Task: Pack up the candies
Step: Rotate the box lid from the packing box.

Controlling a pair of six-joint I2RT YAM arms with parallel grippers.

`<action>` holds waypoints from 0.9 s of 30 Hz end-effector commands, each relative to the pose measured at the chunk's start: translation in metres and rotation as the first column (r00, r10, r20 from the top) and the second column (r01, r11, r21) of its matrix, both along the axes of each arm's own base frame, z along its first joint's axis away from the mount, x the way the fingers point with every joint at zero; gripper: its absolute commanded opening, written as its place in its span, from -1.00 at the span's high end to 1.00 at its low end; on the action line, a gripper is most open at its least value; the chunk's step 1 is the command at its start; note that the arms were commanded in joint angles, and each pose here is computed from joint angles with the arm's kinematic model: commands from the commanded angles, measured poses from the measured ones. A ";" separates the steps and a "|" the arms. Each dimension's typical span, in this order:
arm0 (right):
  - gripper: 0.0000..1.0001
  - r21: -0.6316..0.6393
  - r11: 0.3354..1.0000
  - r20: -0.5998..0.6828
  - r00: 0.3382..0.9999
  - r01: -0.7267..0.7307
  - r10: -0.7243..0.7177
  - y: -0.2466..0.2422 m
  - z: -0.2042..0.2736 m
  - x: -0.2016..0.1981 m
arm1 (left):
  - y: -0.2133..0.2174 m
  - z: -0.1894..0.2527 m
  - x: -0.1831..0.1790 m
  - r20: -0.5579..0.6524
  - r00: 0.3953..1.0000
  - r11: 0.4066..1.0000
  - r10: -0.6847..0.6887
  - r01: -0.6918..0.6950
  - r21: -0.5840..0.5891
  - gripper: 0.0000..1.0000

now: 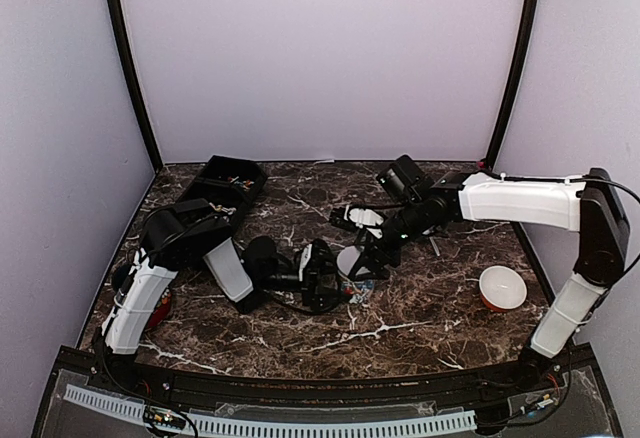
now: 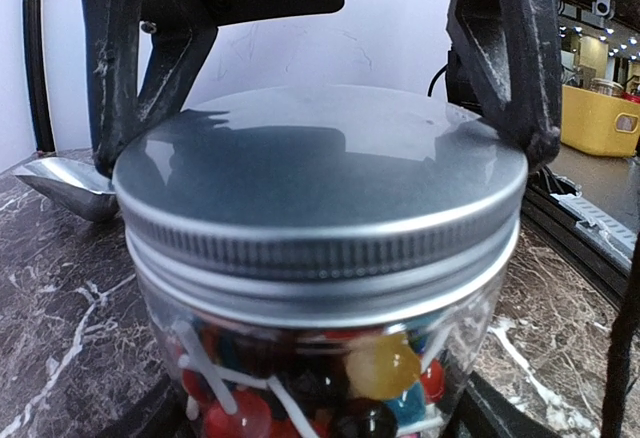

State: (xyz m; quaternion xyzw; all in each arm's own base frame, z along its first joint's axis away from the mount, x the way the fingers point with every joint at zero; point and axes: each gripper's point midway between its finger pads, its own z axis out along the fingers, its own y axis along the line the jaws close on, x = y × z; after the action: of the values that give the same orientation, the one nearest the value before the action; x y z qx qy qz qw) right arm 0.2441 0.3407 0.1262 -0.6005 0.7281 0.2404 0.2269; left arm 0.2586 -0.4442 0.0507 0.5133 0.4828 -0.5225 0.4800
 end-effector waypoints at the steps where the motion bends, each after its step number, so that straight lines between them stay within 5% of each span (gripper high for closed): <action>1: -0.73 0.114 0.993 0.045 0.999 0.004 -0.009 0.005 0.023 0.004 | 0.014 -0.043 -0.012 -0.089 0.996 0.996 -0.016 0.024 0.081 -0.55; 13: -0.75 0.169 0.984 0.078 0.996 -0.050 0.038 0.004 0.024 -0.005 | 0.014 -0.038 -0.022 -0.102 0.991 0.994 -0.090 0.097 0.056 -0.53; 27: -0.73 0.236 0.971 0.073 0.996 0.032 -0.050 0.008 0.014 0.002 | 0.017 -0.031 -0.010 -0.071 0.997 0.999 0.006 -0.003 0.042 -0.51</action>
State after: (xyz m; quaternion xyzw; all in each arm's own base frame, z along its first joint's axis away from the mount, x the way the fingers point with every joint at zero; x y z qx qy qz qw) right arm 0.2335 0.3440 0.1314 -0.5912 0.6963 0.2903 0.2852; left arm 0.2494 -0.4407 0.0544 0.5173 0.4672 -0.5384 0.4737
